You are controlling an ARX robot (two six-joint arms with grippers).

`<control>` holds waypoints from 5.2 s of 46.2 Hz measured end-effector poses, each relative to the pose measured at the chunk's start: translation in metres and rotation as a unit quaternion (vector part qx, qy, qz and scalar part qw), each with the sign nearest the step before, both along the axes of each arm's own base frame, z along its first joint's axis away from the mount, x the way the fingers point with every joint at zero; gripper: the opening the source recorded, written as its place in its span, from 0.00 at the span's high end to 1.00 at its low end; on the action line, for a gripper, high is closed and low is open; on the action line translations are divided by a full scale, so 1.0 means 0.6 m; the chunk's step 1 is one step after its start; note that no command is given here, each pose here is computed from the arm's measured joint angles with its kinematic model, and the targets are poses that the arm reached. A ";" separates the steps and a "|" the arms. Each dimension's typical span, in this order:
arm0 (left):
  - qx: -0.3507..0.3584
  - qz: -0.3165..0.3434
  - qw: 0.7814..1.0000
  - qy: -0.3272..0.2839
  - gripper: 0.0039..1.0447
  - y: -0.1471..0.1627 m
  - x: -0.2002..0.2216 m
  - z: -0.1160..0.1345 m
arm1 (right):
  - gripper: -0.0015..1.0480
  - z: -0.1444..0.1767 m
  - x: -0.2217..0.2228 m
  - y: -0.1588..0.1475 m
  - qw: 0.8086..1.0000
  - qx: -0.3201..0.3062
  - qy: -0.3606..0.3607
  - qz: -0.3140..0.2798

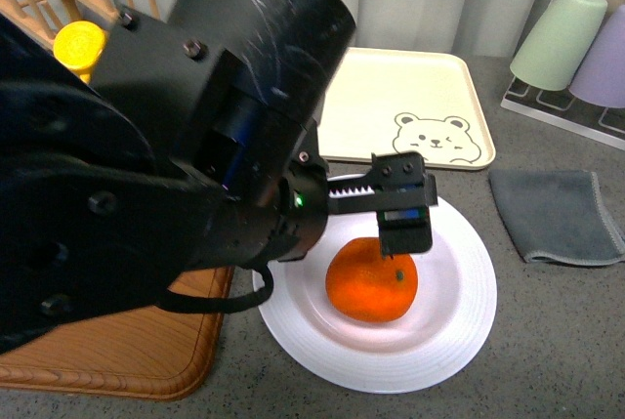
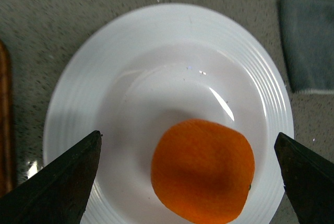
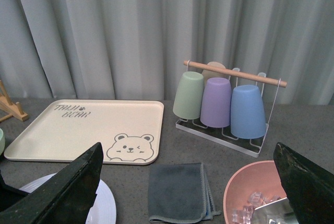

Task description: Place orange and plate with both arms

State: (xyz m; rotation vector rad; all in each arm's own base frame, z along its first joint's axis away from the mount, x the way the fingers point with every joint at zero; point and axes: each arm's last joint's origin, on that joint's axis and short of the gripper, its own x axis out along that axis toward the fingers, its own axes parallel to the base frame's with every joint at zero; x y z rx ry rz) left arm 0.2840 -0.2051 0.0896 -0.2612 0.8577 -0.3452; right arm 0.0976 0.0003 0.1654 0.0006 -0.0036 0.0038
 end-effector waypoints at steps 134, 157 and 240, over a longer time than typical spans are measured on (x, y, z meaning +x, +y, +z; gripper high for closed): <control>0.120 0.169 0.883 -0.422 0.96 0.341 -0.292 0.139 | 0.09 0.000 0.000 0.000 1.000 0.000 0.000 0.000; 0.121 0.167 0.884 -0.419 0.54 0.341 -0.312 0.133 | 0.09 -0.003 0.002 0.002 0.998 -0.010 0.064 -0.027; 0.122 0.167 0.884 -0.419 0.06 0.341 -0.312 0.134 | 0.09 -0.253 0.299 0.071 0.765 0.382 0.507 0.112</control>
